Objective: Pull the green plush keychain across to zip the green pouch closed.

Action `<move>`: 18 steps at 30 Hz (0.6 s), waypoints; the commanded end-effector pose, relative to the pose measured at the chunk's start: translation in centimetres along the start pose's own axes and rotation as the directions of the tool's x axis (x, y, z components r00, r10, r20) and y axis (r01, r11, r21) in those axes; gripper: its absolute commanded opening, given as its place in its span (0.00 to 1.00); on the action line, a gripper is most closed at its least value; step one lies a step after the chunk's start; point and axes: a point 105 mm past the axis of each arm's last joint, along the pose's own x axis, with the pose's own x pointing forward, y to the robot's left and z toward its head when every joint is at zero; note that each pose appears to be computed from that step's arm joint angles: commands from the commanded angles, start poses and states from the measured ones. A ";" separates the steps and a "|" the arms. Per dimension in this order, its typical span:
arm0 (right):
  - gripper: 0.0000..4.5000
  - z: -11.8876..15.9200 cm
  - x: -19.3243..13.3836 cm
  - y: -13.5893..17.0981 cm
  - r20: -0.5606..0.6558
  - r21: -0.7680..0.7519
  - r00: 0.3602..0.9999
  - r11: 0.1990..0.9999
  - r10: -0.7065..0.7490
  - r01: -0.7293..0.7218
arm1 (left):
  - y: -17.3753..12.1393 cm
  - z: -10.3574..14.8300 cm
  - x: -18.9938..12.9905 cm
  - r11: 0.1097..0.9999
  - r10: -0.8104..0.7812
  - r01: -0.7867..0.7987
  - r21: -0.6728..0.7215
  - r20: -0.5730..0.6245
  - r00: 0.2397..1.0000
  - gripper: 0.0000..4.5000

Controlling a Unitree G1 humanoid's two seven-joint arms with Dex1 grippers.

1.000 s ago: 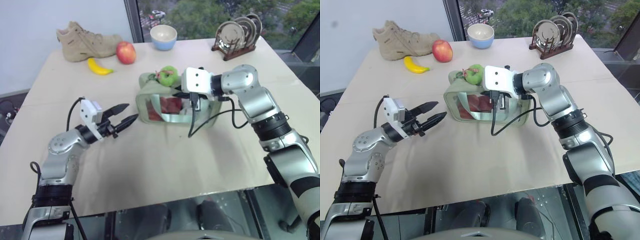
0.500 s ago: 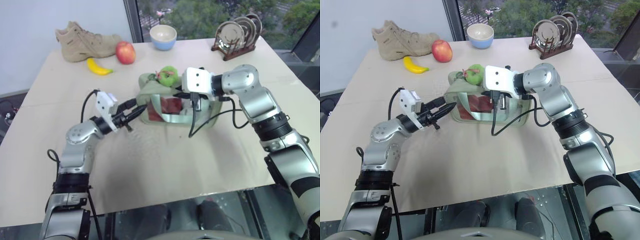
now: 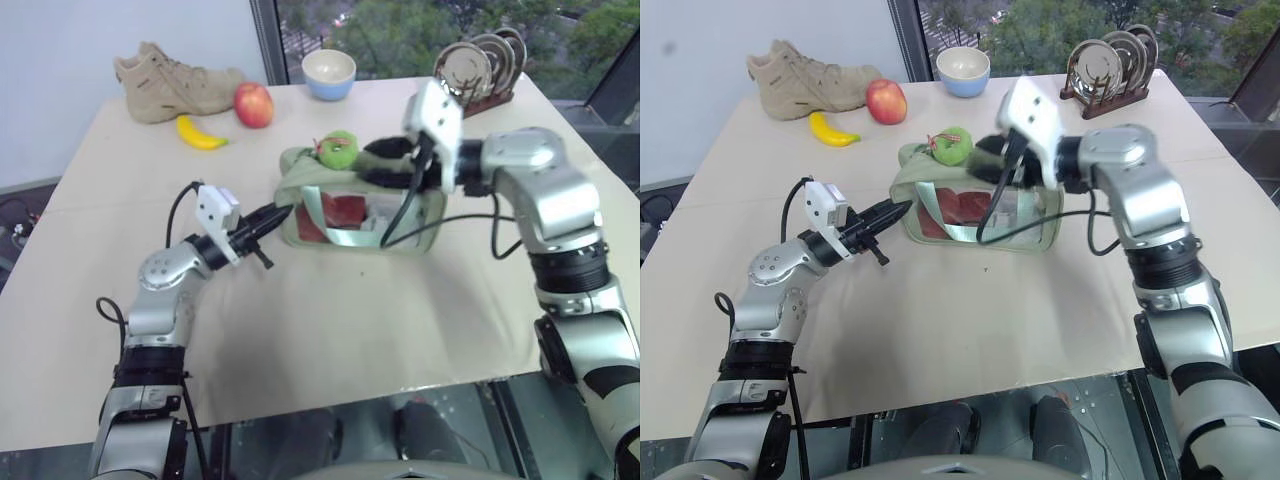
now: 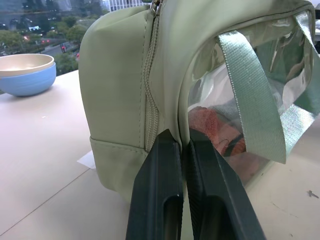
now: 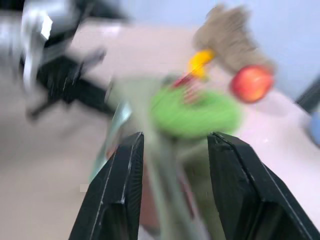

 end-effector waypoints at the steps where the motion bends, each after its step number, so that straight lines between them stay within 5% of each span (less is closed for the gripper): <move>1: 0.46 1.7 0.0 -1.1 -0.039 -0.206 0.988 0.969 -0.150 0.139 | 0.6 1.0 0.1 0.999 0.016 -0.017 0.043 0.028 0.999 0.00; 10: 0.46 3.2 3.1 2.0 -0.034 -0.368 0.997 0.928 -0.066 0.049 | 0.6 1.3 0.2 0.998 0.007 -0.009 0.058 0.031 0.999 0.00; 18: 0.46 2.2 3.9 1.5 -0.084 -0.416 0.995 0.909 -0.055 0.015 | 0.4 1.3 0.2 0.998 0.003 -0.005 0.060 0.035 0.999 0.00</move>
